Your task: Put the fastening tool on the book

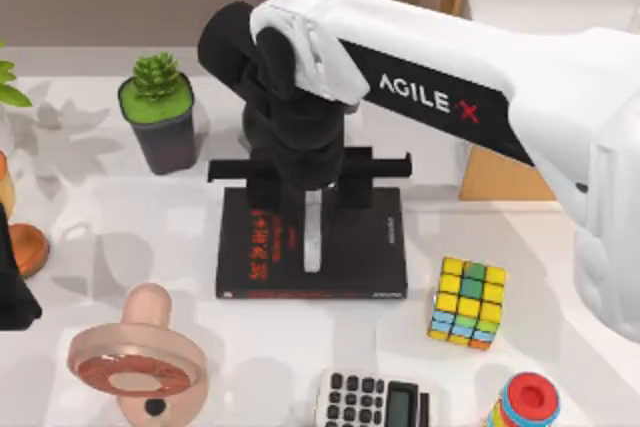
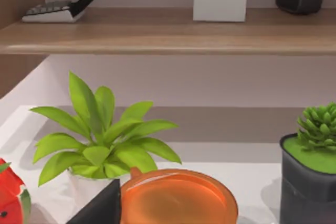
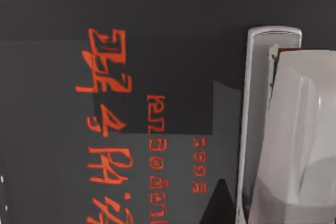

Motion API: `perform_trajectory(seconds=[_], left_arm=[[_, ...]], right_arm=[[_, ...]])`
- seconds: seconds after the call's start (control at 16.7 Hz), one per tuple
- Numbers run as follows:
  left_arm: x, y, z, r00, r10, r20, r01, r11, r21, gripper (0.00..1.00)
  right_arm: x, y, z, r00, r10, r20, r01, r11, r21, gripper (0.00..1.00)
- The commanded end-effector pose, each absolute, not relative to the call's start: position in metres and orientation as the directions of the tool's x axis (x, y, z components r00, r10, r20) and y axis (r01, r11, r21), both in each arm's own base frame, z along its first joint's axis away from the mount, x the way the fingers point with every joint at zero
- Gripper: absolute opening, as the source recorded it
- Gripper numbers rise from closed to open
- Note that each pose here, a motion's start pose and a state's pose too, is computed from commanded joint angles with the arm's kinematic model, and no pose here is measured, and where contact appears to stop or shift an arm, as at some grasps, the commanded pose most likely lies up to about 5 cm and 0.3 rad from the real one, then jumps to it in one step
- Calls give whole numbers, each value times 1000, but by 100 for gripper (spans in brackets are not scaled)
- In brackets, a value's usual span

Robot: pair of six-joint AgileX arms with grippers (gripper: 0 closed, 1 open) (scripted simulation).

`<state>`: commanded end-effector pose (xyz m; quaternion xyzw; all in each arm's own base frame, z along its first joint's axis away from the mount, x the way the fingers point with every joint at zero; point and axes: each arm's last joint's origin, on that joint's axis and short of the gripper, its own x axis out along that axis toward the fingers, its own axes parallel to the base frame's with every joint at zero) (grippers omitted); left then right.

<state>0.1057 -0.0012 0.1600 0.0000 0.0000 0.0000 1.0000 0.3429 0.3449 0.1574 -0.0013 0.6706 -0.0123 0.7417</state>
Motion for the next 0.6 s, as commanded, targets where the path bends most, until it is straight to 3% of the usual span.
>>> perform_trajectory(seconds=[0.24, 0.6], left_arm=[[106, -1, 160, 1000, 0, 0, 0, 1000, 0, 100], [106, -1, 160, 1000, 0, 0, 0, 1000, 0, 100]], right_arm=[[343, 345, 157, 100, -20, -995, 17, 1000, -19, 98], [343, 345, 157, 100, -20, -995, 17, 1000, -19, 100]])
